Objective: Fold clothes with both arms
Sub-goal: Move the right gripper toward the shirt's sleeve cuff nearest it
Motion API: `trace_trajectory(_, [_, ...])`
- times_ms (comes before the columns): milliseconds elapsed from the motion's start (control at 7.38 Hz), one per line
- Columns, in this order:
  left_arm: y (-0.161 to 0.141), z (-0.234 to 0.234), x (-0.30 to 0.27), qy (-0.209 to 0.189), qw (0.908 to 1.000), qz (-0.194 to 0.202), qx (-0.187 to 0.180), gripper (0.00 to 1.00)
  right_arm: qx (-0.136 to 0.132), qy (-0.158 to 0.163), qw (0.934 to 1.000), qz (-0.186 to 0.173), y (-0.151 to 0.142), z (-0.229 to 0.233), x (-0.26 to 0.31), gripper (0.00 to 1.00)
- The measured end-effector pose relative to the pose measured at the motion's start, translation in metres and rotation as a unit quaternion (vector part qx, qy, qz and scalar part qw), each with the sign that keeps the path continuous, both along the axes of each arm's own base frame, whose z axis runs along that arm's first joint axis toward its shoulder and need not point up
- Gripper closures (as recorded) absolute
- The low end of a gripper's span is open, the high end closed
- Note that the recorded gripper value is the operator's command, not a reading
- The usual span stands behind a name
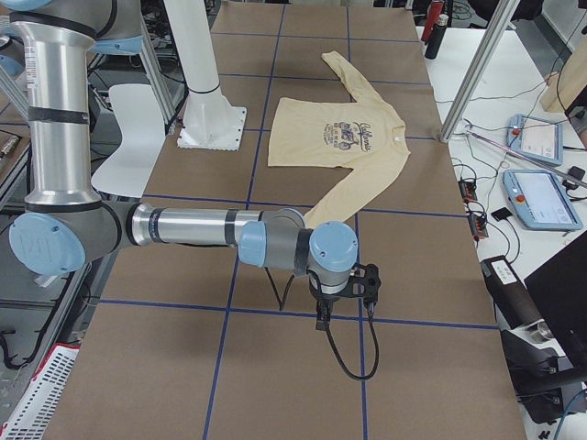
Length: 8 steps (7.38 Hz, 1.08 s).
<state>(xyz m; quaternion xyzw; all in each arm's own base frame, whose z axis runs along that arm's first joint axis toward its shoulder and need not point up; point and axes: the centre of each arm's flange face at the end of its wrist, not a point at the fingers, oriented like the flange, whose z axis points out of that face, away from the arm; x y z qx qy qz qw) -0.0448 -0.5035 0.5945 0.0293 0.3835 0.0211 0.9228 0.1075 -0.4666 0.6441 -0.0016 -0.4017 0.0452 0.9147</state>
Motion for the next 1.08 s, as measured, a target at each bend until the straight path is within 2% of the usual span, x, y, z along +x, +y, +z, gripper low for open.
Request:
trace_trajectory(271, [-0.003,-0.016,0.001,0.000,0.9999,-0.001,0.017,0.00,0.010,-0.002,0.9998,-0.017,-0.006,-0.005,-0.017,0.00])
trace_trajectory(542, [-0.018,-0.047,0.002,0.001,0.9990,-0.002,0.045,0.00,0.068,-0.006,0.9959,-0.059,-0.030,-0.029,-0.058,0.00])
trace_trajectory(677, [-0.028,-0.063,0.005,0.001,0.9982,0.000,0.061,0.00,0.087,-0.008,0.9932,-0.077,-0.040,-0.037,-0.077,0.00])
trace_trajectory(948, [-0.037,-0.078,0.012,0.001,0.9971,0.004,0.076,0.00,0.105,-0.018,0.9892,-0.101,-0.047,-0.040,-0.103,0.01])
trace_trajectory(1084, [-0.039,-0.082,0.013,0.002,0.9969,0.002,0.079,0.00,0.128,-0.023,0.9852,-0.112,-0.050,-0.046,-0.121,0.01])
